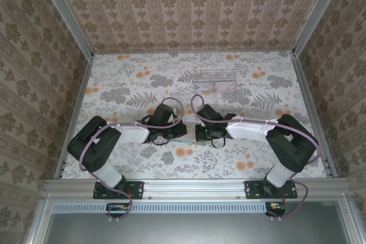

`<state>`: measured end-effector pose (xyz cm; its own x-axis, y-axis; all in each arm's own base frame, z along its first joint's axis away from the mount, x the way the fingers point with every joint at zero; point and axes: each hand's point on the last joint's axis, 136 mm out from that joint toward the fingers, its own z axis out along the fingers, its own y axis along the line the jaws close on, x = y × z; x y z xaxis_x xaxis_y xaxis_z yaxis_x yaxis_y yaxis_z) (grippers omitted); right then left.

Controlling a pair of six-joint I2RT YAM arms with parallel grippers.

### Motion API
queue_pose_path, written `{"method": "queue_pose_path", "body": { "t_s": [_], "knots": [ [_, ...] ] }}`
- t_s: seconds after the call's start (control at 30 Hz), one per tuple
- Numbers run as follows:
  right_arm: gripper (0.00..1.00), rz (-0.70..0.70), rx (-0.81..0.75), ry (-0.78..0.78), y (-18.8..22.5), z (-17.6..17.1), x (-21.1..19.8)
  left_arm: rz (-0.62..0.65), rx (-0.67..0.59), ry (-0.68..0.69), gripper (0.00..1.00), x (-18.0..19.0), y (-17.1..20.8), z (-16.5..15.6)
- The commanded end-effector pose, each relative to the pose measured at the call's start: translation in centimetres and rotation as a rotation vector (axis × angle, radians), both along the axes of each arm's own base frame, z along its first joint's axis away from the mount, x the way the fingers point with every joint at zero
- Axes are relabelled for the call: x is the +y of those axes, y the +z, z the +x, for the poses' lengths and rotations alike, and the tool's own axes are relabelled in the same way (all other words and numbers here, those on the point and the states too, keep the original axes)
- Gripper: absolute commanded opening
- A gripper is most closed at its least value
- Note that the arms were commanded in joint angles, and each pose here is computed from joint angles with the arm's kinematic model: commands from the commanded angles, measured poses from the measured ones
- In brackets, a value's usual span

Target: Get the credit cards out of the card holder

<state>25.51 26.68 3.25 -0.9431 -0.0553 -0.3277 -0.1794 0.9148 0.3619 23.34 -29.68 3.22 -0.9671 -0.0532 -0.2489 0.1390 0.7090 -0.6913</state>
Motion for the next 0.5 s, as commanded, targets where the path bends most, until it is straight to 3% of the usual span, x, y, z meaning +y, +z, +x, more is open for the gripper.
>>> {"method": "queue_pose_path", "body": {
  "t_s": [0.0, 0.47],
  "knots": [
    [0.03, 0.062, -0.028, 0.003, 1.7, 0.0, 0.7, 0.025, 0.009, 0.011, 0.0, 0.0, -0.7, 0.0],
    [0.0, -0.033, 0.071, -0.001, -2.7, -1.0, -0.2, 0.029, 0.002, 0.004, 0.0, 0.1, -0.6, -0.2]
  ]
}}
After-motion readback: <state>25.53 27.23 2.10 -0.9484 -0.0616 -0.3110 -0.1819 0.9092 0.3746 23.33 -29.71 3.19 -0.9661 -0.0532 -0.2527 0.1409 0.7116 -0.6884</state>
